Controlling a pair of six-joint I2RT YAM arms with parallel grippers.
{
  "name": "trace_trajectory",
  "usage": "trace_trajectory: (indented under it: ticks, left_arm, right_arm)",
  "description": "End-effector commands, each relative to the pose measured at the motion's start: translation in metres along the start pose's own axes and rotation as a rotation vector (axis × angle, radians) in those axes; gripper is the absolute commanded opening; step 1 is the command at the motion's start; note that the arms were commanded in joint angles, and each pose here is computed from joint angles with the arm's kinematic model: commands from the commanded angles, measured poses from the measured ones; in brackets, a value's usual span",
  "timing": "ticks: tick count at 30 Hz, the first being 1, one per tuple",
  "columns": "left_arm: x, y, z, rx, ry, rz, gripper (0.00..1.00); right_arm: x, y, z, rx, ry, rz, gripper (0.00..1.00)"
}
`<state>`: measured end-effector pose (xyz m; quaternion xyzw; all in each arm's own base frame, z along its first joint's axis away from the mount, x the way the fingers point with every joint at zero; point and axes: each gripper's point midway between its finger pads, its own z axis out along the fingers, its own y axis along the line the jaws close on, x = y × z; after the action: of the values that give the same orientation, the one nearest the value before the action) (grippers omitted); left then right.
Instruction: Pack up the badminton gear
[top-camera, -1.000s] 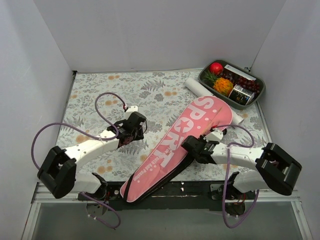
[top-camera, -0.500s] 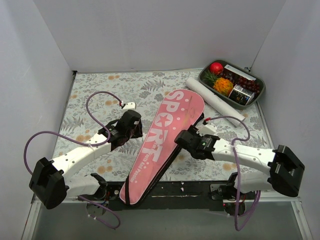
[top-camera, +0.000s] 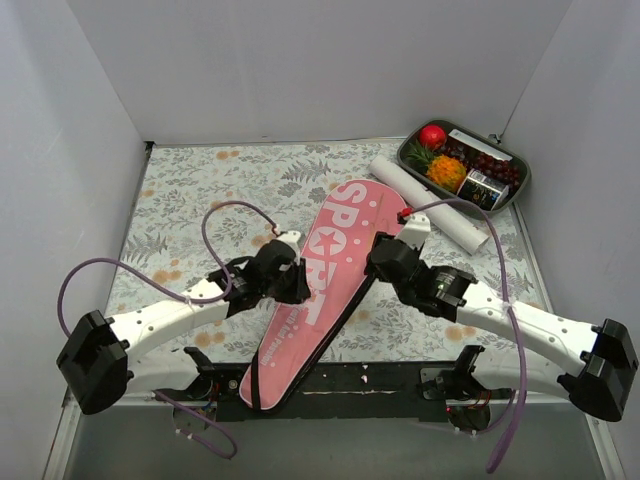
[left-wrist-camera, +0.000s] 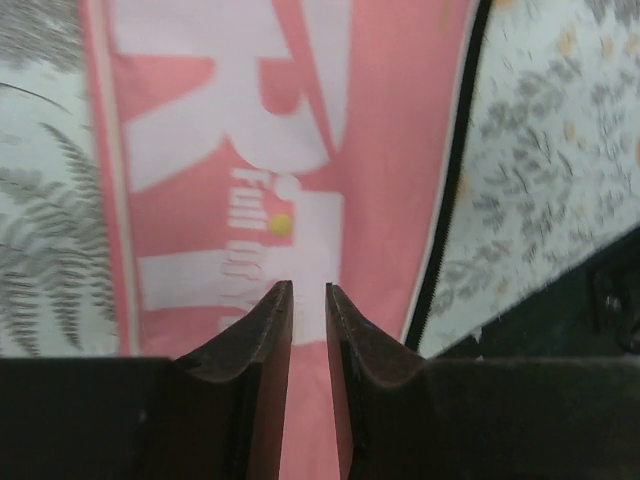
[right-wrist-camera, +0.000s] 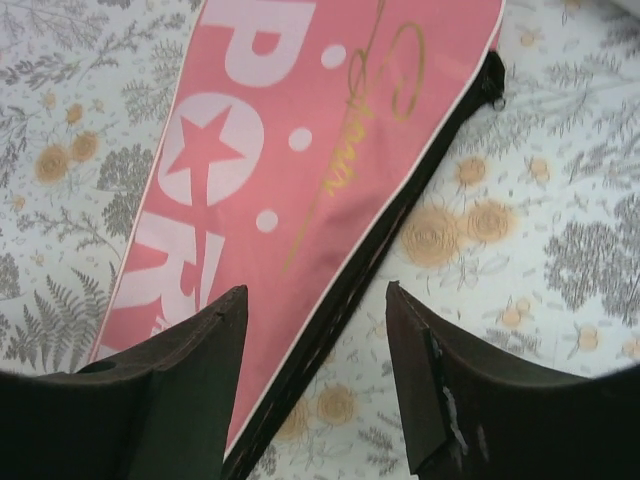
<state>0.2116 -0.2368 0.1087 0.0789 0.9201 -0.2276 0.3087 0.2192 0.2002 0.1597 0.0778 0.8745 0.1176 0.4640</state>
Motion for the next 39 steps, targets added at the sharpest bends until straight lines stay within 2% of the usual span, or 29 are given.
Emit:
trace_trajectory:
  ticks: [1, 5, 9, 10, 15, 18, 22, 27, 28, 31, 39]
  left_arm:
    - [0.055, -0.051, -0.003, 0.205, 0.153, 0.058, 0.18]
    - [0.079, -0.057, 0.004, 0.220, 0.200, 0.049, 0.12]
    - [0.097, -0.038, 0.020, 0.163, 0.223, 0.040, 0.08]
    - [0.103, -0.029, 0.028, 0.122, 0.233, 0.039, 0.08]
    - [0.120, -0.008, 0.046, 0.060, 0.271, 0.020, 0.06]
    - [0.129, 0.003, 0.051, 0.036, 0.293, 0.006, 0.05]
    - [0.126, 0.016, 0.050, -0.004, 0.281, -0.005, 0.04]
    - [0.105, 0.012, 0.037, -0.002, 0.225, -0.038, 0.06]
    - [0.092, 0.016, 0.037, -0.037, 0.170, -0.044, 0.07]
    - [0.072, 0.027, 0.031, -0.088, 0.117, -0.078, 0.08]
    - [0.043, 0.071, 0.038, -0.200, 0.039, -0.219, 0.07]
  right_arm:
    - [-0.058, 0.037, 0.032, -0.157, -0.109, -0.148, 0.63]
    - [-0.074, 0.052, 0.074, -0.193, -0.095, -0.202, 0.61]
    - [-0.089, 0.077, 0.113, -0.272, -0.111, -0.233, 0.61]
    - [-0.076, 0.084, 0.127, -0.308, -0.065, -0.250, 0.61]
    - [-0.069, 0.103, 0.166, -0.347, -0.020, -0.277, 0.61]
    - [-0.046, 0.090, 0.189, -0.284, 0.039, -0.289, 0.61]
    - [-0.007, 0.047, 0.211, -0.170, 0.142, -0.269, 0.61]
    - [0.029, 0.011, 0.210, -0.086, 0.241, -0.235, 0.61]
    - [0.032, 0.007, 0.209, -0.075, 0.250, -0.231, 0.61]
    - [0.050, -0.007, 0.203, -0.026, 0.320, -0.213, 0.61]
    - [0.079, -0.035, 0.178, 0.056, 0.421, -0.164, 0.61]
